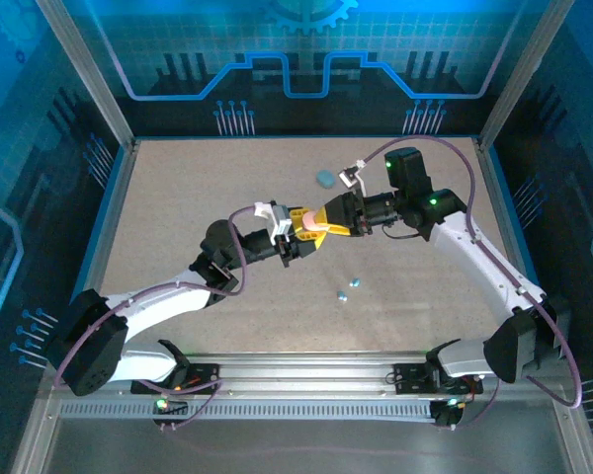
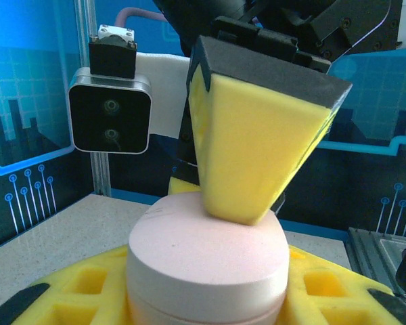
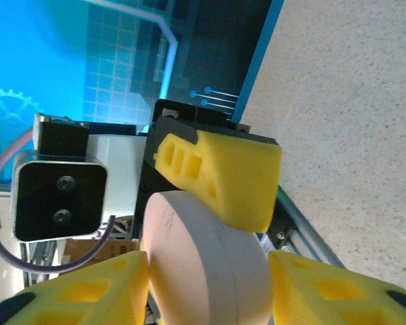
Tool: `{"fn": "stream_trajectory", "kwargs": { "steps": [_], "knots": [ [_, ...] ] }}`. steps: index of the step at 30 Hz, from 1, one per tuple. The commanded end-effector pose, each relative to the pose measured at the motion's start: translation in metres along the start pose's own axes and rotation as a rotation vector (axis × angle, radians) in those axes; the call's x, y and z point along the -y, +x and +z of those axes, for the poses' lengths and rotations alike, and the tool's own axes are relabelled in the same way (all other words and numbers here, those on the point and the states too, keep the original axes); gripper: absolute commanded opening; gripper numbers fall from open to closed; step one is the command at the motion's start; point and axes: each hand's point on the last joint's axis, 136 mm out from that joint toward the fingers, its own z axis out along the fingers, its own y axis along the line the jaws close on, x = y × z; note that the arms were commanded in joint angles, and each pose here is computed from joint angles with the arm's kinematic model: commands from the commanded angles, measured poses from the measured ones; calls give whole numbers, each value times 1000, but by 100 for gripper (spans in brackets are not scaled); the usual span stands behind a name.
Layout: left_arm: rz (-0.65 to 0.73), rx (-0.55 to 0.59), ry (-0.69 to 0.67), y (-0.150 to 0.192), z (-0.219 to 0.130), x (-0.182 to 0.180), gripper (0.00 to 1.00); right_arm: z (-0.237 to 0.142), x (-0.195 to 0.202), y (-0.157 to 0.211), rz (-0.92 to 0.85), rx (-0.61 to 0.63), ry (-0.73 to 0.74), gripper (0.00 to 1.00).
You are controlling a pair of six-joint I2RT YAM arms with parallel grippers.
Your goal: Insert the wireless bluetooth earbuds into the charging case
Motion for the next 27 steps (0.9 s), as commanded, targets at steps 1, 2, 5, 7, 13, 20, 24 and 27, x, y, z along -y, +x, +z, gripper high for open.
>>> {"fn": "stream_trajectory", "kwargs": {
  "steps": [1, 2, 5, 7, 13, 20, 24, 27],
  "knots": [
    [43, 98, 23, -34, 5, 4, 33, 1, 0, 4, 8, -24, -31, 41],
    [42, 97, 23, -34, 5, 3, 33, 1, 1, 3, 11, -22, -27, 37],
    [40, 88, 22, -31, 6, 3, 34, 1, 5, 2, 13, -13, -11, 30],
    [41, 77, 16, -28, 6, 1, 37, -1, 8, 0, 17, 6, 5, 27],
    [44, 29, -20, -14, 4, -5, 47, -7, 13, -14, 24, 88, 28, 19],
    [60, -27, -77, 1, -3, -11, 67, -12, 34, -32, 60, 177, 76, 18],
    [74, -51, -129, 6, -15, -14, 73, -19, 64, -46, 90, 254, 144, 17],
    [86, -51, -199, 5, -30, -19, 75, -21, 102, -53, 139, 292, 234, 17]
  ]
}}
